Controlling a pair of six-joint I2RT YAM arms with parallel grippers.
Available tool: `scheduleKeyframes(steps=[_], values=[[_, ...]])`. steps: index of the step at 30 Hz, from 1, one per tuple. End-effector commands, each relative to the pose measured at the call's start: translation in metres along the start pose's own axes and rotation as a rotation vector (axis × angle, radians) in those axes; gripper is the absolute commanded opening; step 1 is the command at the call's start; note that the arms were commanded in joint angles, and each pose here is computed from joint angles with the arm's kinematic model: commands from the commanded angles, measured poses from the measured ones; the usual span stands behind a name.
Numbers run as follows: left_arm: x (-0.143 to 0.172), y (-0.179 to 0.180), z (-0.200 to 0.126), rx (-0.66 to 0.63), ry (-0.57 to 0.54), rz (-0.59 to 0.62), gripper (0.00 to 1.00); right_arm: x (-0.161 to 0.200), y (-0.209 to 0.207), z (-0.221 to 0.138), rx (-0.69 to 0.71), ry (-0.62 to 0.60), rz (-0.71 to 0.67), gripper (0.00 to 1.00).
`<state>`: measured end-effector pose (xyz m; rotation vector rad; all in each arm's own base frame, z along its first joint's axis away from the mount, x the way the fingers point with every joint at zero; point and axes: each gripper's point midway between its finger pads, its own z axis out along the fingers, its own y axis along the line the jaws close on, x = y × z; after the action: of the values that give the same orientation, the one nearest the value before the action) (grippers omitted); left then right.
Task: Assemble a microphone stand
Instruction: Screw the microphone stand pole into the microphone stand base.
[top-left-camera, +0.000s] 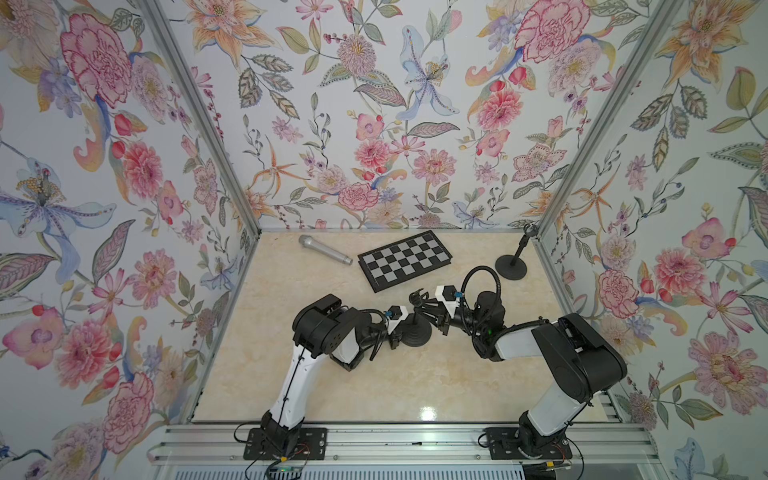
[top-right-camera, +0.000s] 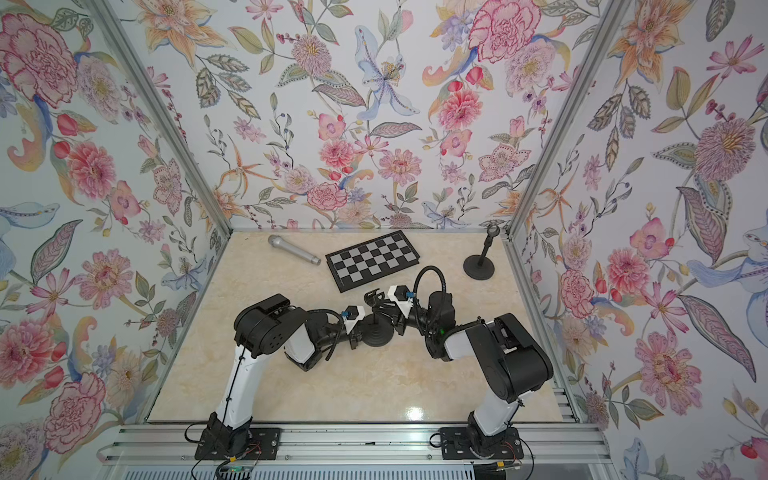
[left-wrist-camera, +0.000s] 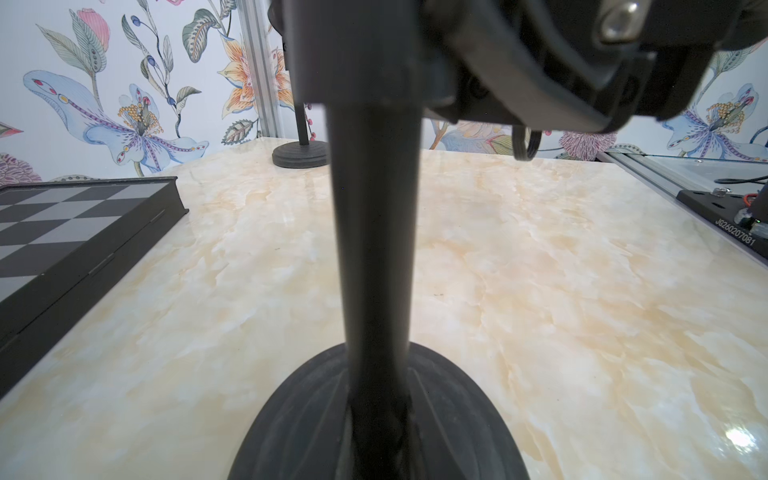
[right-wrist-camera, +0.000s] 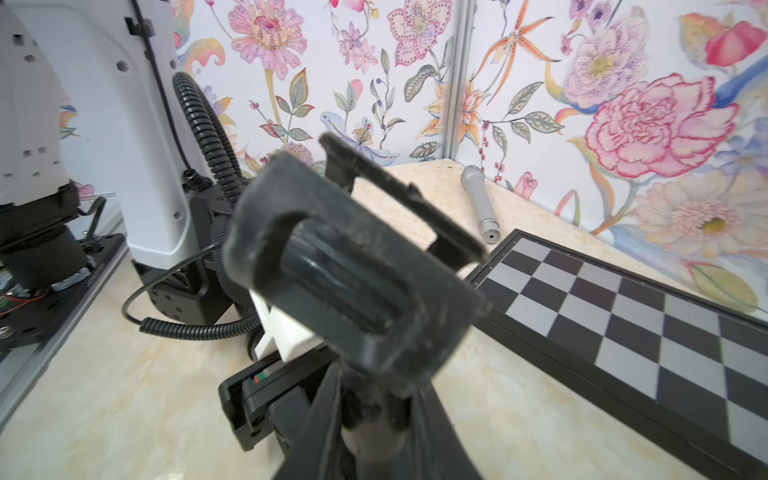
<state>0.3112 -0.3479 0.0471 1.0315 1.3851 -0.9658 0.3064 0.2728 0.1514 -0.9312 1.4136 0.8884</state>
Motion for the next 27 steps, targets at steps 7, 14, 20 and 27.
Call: scheduleKeyframes(steps=[7,14,20,27], values=[[0.004,0.002,-0.014,-0.059,-0.072,0.109,0.2,0.051,-0.008,-0.008,0.667,0.061,0.143,0.0],[0.004,0.0,-0.015,-0.052,-0.069,0.117,0.15,0.038,0.031,0.014,0.305,0.082,0.08,0.32],[0.004,-0.002,-0.014,-0.038,-0.071,0.122,0.14,0.01,0.04,0.001,-0.055,0.034,0.035,0.43],[0.004,-0.002,-0.015,-0.034,-0.071,0.123,0.15,0.008,0.027,0.009,-0.167,0.075,-0.012,0.45]])
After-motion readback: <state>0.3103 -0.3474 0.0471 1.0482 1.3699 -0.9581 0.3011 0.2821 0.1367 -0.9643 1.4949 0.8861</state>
